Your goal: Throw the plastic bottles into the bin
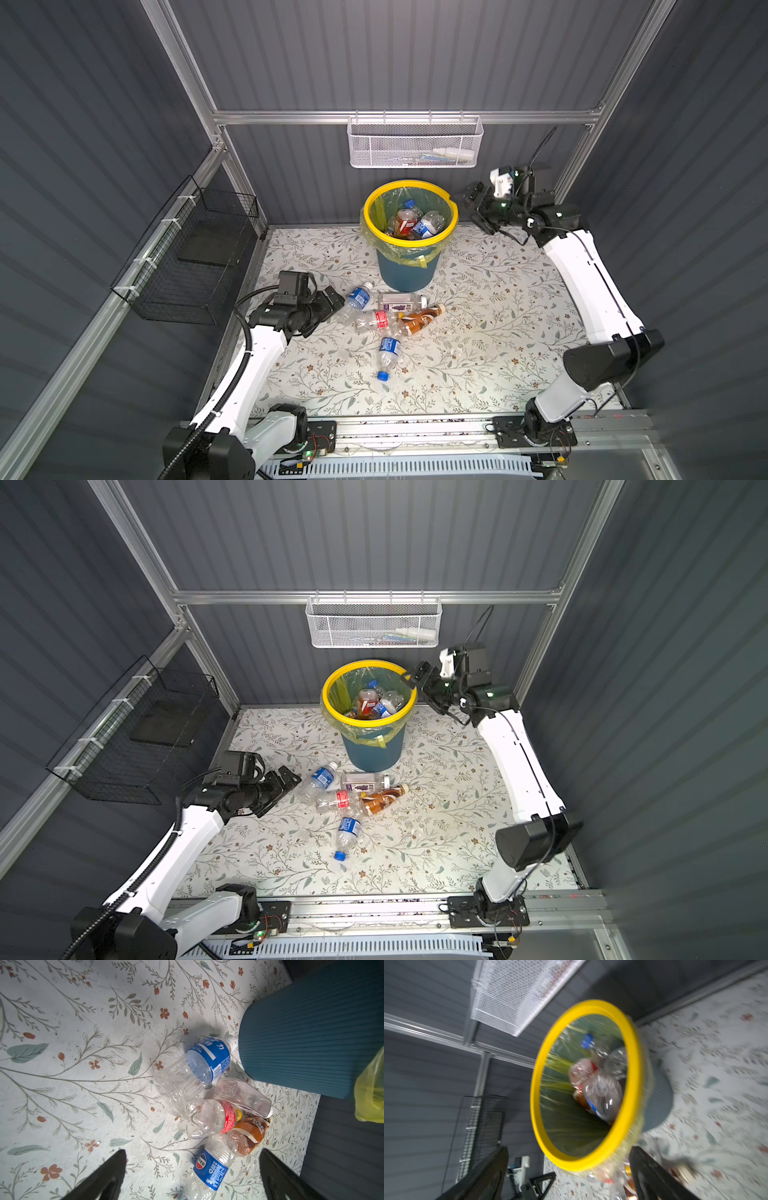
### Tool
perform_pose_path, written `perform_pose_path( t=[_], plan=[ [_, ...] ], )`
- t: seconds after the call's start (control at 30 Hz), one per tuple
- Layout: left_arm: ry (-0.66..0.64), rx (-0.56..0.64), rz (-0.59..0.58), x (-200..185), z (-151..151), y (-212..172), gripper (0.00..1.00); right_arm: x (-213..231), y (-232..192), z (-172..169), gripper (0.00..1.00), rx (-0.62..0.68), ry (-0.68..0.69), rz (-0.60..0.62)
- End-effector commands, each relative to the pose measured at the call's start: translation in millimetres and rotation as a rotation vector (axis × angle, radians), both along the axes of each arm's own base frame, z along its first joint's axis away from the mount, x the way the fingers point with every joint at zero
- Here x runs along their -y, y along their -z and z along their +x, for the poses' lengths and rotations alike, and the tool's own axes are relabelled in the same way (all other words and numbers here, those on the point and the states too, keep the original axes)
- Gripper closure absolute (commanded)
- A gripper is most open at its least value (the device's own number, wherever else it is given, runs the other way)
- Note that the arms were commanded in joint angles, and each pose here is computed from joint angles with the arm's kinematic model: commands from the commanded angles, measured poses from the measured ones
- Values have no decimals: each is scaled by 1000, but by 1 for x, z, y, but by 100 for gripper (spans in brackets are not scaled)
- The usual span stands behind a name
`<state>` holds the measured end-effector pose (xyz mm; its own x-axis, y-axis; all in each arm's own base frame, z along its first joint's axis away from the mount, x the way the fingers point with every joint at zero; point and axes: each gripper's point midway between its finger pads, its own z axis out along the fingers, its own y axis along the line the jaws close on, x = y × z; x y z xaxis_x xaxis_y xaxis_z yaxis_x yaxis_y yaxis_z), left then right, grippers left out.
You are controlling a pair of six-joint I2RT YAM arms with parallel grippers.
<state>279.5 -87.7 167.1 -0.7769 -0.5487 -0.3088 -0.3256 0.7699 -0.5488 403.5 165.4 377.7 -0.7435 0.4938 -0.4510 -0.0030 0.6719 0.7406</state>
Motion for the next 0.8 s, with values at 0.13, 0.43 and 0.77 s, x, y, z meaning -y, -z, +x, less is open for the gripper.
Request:
perform_pose_path(
  t=[0.13, 0.43, 0.77],
  plan=[
    [12, -36, -30, 2, -13, 10, 0, 60, 58, -88, 10, -37, 127, -67],
    [25, -80, -64, 8, -21, 22, 1, 58, 194, -142, 14, -260, 123, -4],
    [104, -122, -32, 50, -42, 43, 6, 49, 253, -153, 16, -361, 107, 21]
  ],
)
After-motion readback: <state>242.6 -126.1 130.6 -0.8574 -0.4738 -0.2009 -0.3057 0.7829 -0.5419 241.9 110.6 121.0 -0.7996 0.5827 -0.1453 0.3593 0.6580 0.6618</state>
